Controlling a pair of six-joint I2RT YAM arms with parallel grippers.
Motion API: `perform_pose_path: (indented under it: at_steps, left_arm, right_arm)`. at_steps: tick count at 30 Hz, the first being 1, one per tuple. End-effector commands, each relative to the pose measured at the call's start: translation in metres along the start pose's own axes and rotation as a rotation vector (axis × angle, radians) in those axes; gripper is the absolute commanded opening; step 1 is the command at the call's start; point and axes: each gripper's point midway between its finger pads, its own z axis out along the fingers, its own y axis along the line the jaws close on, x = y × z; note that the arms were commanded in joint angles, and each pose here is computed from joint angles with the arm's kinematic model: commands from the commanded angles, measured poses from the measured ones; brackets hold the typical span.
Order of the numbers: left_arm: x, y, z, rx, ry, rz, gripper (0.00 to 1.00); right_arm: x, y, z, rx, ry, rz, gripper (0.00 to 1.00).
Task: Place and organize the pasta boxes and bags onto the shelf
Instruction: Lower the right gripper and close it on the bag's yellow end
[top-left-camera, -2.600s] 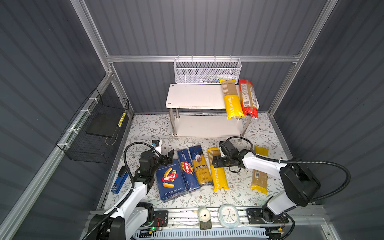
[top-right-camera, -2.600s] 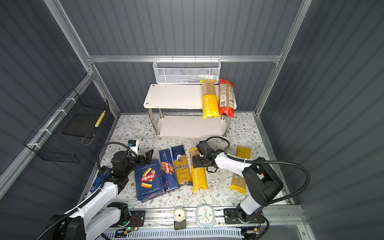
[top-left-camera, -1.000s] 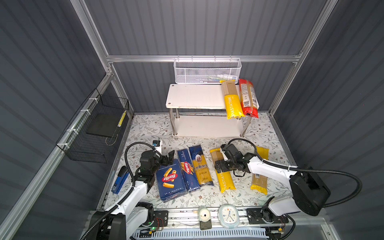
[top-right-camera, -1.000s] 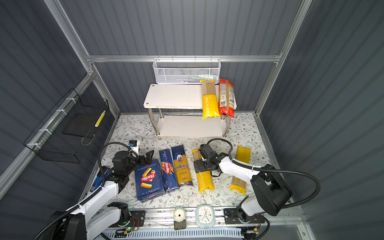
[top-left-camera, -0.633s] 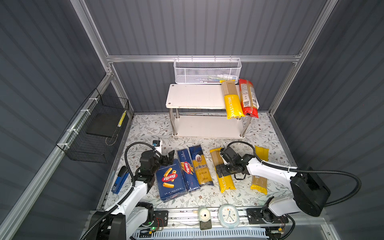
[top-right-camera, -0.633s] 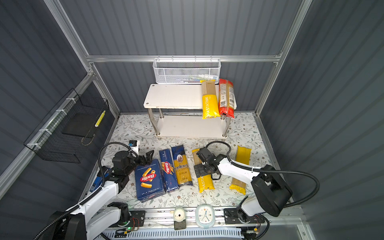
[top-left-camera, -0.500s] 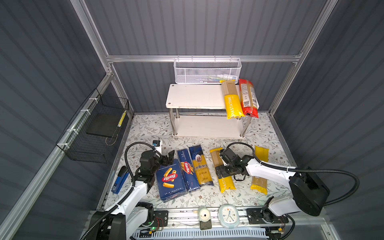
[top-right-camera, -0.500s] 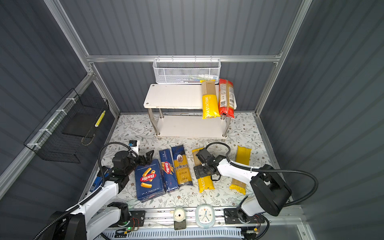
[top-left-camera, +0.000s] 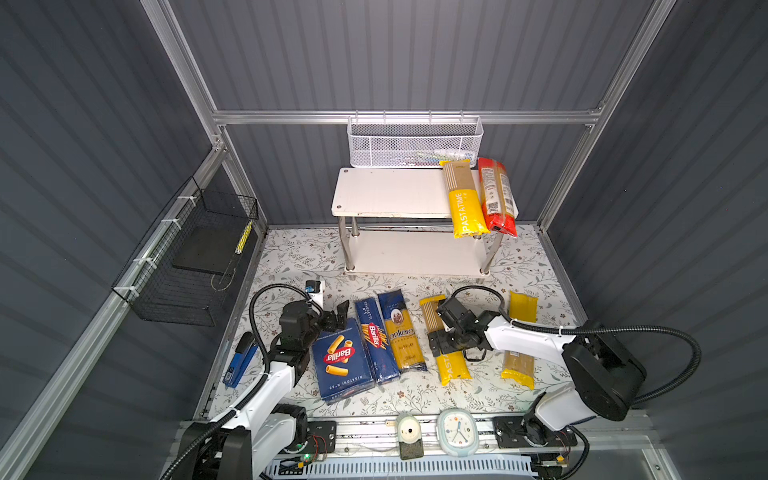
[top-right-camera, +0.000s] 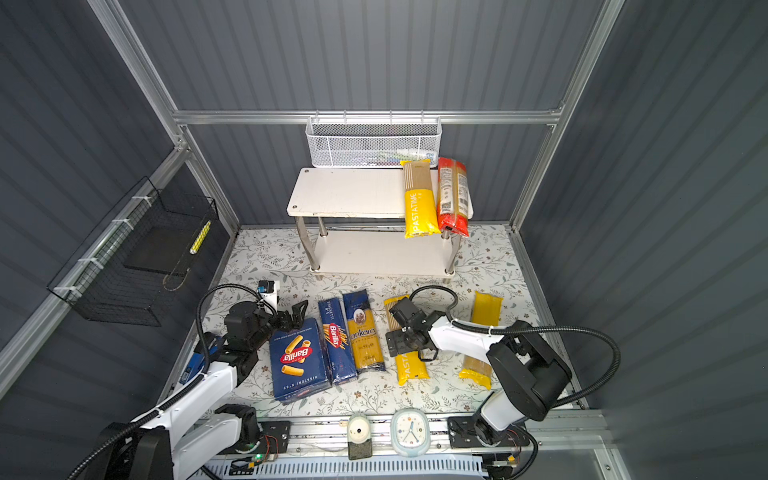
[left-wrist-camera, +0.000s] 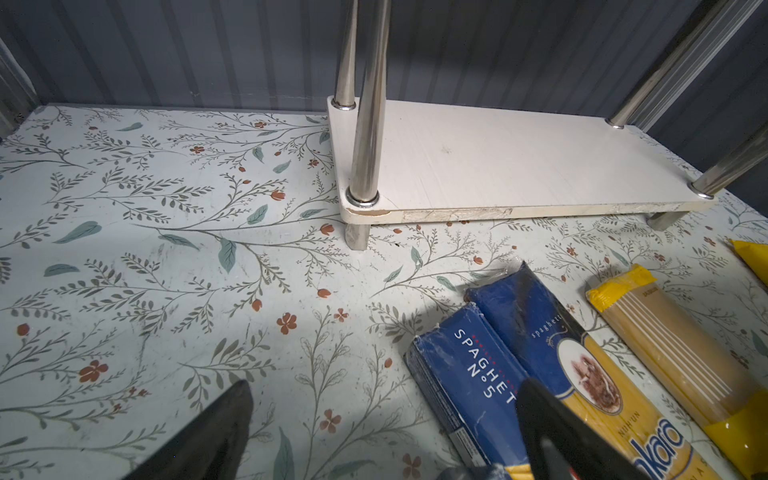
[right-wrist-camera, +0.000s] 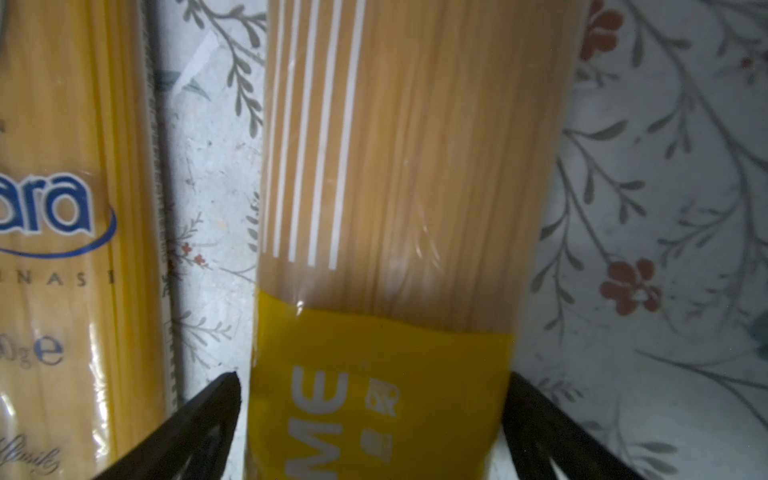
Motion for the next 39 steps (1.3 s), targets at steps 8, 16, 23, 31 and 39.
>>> perform_pose_path:
  at_steps: [8,16,23,31,39]
  left_arm:
    - [-0.009,-0.003,-0.003,0.011,-0.031,0.003,0.99]
    - [-0.009,-0.003,-0.002,0.012,-0.030,0.002,1.00]
    - [-0.009,-0.002,-0.003,0.009,-0.034,0.002,0.99]
    - [-0.009,-0.003,-0.004,0.015,-0.036,0.008,1.00]
    - [-0.010,0.033,-0.013,-0.200,-0.062,-0.079,1.00]
  right_arm:
    - [0.016,-0.009,0.011,0.054,0.043,0.032,0.86]
    - [0.017,-0.011,0.012,0.075,0.046,0.033,0.80]
    - [0.021,-0.006,0.018,0.068,0.060,0.049,0.74]
    - [0.013,0.001,0.015,0.034,0.032,0.066,0.63]
    - [0.008,-0.008,0.006,0.060,-0.064,0.071,0.53]
